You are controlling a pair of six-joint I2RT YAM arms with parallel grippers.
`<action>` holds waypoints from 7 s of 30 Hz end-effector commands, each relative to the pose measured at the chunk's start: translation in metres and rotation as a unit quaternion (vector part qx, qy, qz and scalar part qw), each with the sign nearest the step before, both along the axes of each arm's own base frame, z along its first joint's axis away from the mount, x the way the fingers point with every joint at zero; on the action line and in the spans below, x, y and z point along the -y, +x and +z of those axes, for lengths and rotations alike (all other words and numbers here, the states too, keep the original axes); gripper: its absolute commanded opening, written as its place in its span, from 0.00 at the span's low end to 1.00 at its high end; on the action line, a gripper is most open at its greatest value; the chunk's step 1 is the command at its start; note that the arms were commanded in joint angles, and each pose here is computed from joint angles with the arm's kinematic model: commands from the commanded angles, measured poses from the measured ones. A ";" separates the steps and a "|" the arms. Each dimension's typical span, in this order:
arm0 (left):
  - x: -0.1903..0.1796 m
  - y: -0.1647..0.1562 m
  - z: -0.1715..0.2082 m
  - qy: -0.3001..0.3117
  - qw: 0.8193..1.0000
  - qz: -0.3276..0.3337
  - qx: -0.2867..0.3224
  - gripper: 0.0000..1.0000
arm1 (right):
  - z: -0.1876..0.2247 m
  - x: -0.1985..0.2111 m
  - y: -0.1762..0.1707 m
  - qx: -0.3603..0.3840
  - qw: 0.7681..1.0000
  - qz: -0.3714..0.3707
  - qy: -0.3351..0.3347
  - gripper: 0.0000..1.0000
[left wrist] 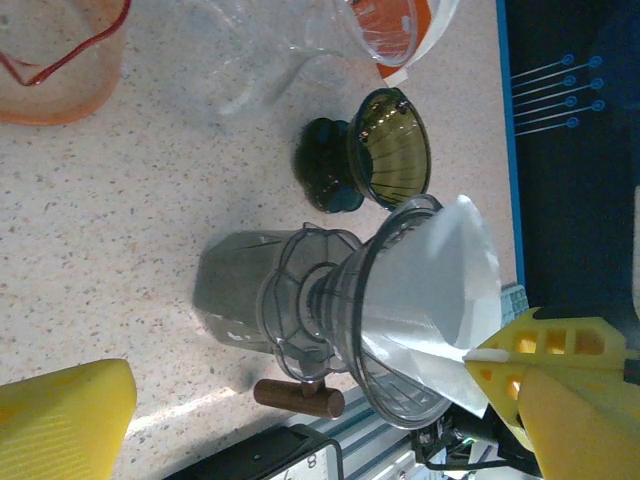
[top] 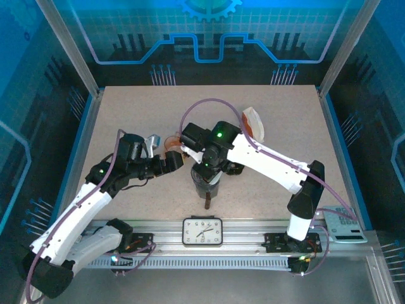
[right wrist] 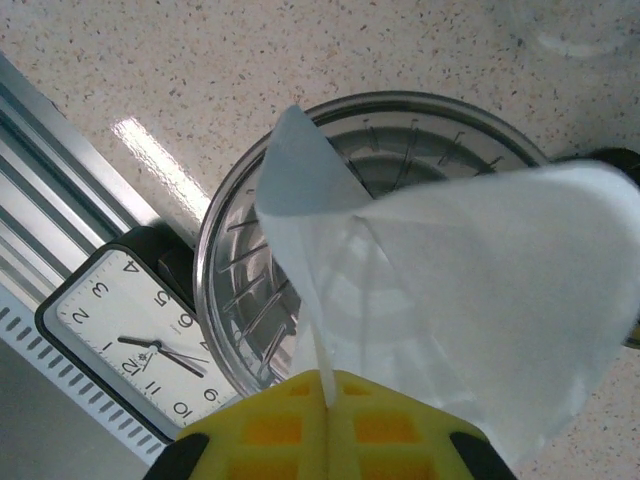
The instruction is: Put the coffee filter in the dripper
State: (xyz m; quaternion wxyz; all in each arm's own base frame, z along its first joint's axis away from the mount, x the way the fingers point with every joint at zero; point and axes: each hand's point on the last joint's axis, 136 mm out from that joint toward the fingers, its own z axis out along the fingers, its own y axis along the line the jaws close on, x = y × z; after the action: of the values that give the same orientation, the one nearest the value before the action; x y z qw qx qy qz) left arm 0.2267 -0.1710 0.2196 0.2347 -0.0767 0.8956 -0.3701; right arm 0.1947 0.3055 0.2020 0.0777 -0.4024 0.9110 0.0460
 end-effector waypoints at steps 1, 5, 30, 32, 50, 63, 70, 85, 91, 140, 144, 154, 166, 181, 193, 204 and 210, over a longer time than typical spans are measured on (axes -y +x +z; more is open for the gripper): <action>0.006 0.000 0.008 -0.014 1.000 -0.017 0.013 0.99 | -0.013 -0.007 -0.005 -0.018 1.000 0.003 0.009 0.00; 0.007 0.001 0.005 -0.016 1.000 -0.017 0.008 0.99 | -0.017 -0.007 -0.003 -0.017 1.000 0.000 0.011 0.02; 0.044 0.011 0.014 -0.041 0.997 -0.064 -0.008 0.81 | 0.037 0.017 0.007 0.083 0.982 -0.048 0.163 0.61; 0.050 0.009 0.010 -0.024 0.997 -0.076 -0.016 0.75 | 0.042 0.024 0.013 0.100 0.977 -0.067 0.175 0.62; 0.058 0.005 -0.025 0.024 0.994 -0.092 -0.060 0.32 | 0.009 0.052 0.040 0.101 0.978 -0.109 0.146 0.35; 0.056 0.007 -0.039 0.036 0.993 -0.088 -0.065 0.30 | -0.014 0.050 0.037 0.080 0.982 -0.108 0.131 0.14; 0.057 0.007 -0.037 0.035 0.994 -0.088 -0.061 0.42 | -0.017 0.048 0.036 0.077 0.983 -0.106 0.125 0.12; 0.059 -0.003 -0.024 0.029 0.991 -0.118 -0.063 0.40 | -0.017 0.050 0.036 0.079 0.984 -0.107 0.119 0.12; 0.057 -0.006 -0.029 0.040 0.989 -0.126 -0.070 0.32 | -0.017 0.050 0.036 0.079 0.984 -0.109 0.118 0.12; 0.059 -0.002 -0.035 0.042 0.989 -0.127 -0.068 0.30 | -0.010 0.050 0.038 0.095 0.980 -0.132 0.114 0.13; 0.059 -0.002 -0.037 0.041 0.989 -0.126 -0.069 0.30 | -0.016 0.050 0.036 0.091 0.981 -0.131 0.110 0.08; 0.059 -0.003 -0.039 0.042 0.989 -0.127 -0.071 0.31 | -0.014 0.051 0.037 0.094 0.979 -0.137 0.114 0.16; 0.060 -0.002 -0.038 0.041 0.989 -0.128 -0.069 0.33 | -0.012 0.029 0.043 0.081 0.978 -0.136 0.134 0.65; 0.061 -0.002 -0.041 0.039 0.988 -0.128 -0.074 0.33 | -0.062 0.022 0.044 0.049 0.989 -0.125 0.070 0.66; 0.060 -0.002 -0.037 0.032 0.990 -0.122 -0.069 0.35 | -0.086 0.023 0.041 0.039 0.991 -0.120 0.038 0.65; 0.064 -0.002 -0.028 0.015 0.990 -0.125 -0.059 0.52 | -0.088 0.024 0.041 0.040 0.991 -0.123 0.032 0.64; 0.065 -0.007 -0.032 0.012 0.989 -0.133 -0.068 0.40 | -0.088 0.024 0.042 0.041 0.991 -0.124 0.031 0.64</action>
State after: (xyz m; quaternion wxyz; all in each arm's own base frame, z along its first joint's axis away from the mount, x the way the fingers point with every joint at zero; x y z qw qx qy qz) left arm 0.2272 -0.2318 0.1902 0.1389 0.0118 0.9181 -0.3711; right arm 0.2392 0.2797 0.1198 0.1362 -0.2793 0.9487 0.0585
